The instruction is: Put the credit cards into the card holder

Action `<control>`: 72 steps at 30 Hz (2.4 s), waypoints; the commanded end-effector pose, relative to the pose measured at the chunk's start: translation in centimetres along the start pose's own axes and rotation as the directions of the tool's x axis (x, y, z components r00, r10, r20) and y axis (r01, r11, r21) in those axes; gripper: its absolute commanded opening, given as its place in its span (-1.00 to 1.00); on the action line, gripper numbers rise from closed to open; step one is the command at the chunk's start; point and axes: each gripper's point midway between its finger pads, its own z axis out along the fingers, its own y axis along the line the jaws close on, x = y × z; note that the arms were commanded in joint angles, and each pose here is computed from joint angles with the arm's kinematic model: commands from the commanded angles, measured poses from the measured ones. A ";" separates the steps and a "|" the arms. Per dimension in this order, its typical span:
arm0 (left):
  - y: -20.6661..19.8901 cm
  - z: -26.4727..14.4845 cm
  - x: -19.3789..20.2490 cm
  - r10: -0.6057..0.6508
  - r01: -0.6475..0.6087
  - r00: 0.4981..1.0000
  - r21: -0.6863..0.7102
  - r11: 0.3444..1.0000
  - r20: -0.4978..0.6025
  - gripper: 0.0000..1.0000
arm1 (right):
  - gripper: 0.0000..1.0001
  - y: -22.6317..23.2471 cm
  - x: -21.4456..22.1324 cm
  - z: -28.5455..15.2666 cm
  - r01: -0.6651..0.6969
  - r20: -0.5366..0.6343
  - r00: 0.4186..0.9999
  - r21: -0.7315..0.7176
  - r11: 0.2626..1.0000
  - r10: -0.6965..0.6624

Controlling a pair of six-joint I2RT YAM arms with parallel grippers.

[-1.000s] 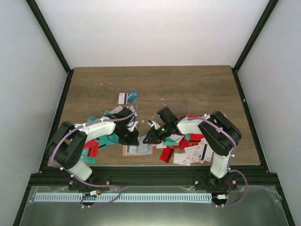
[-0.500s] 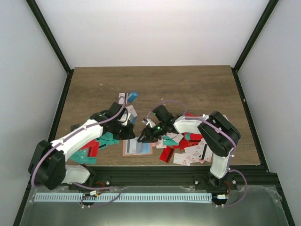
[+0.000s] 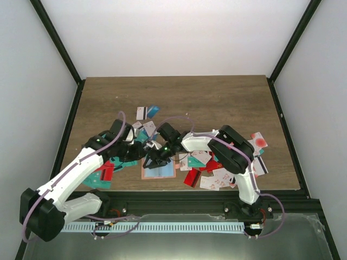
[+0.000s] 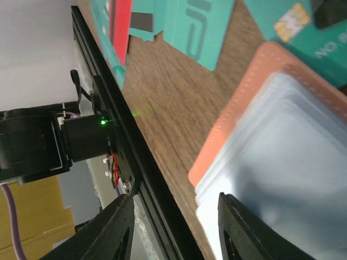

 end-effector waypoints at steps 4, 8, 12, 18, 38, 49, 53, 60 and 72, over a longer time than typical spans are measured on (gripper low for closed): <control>0.8 -0.5 0.9 -0.026 0.026 1.000 -0.017 1.000 -0.008 -0.82 | -0.02 5.1 -1.1 -2.6 0.136 0.052 0.989 -0.011 0.991 -0.135; -0.8 -0.5 0.5 0.021 -0.020 1.000 0.049 0.999 -0.009 -0.77 | 0.08 5.8 -0.2 -5.1 0.147 0.112 0.982 0.062 0.987 -0.154; -2.1 0.4 -0.2 0.076 -0.074 0.997 0.073 0.995 -0.034 -0.73 | 0.22 3.1 1.2 -8.4 0.038 0.211 0.974 0.228 0.973 -0.087; -5.8 2.9 -1.1 0.179 -0.169 0.981 0.140 0.976 -0.068 -0.67 | 0.38 -2.6 4.6 -15.5 -0.230 0.425 0.903 0.377 0.897 0.053; -14.3 17.2 -3.7 0.365 -0.298 0.892 0.258 0.919 -0.267 -0.59 | 0.43 -10.7 10.5 -23.2 -0.545 0.720 0.587 0.014 0.838 0.370; -13.9 20.8 -3.3 0.367 -0.287 0.874 0.270 0.919 -0.319 -0.58 | 0.22 -12.2 9.6 -23.6 -0.504 0.723 0.581 -0.040 0.863 0.373; -13.6 21.8 -3.3 0.370 -0.289 0.868 0.268 0.919 -0.333 -0.59 | 0.17 -12.9 9.5 -23.1 -0.512 0.702 0.594 -0.045 0.858 0.392; -13.2 22.4 -2.1 0.364 -0.273 0.856 0.279 0.921 -0.366 -0.60 | 0.08 -13.7 9.2 -22.4 -0.498 0.674 0.618 -0.062 0.865 0.405; -11.8 23.2 0.7 0.371 -0.272 0.828 0.278 0.921 -0.420 -0.61 | -0.58 -13.7 8.6 -22.3 -0.471 0.665 0.635 -0.071 0.879 0.393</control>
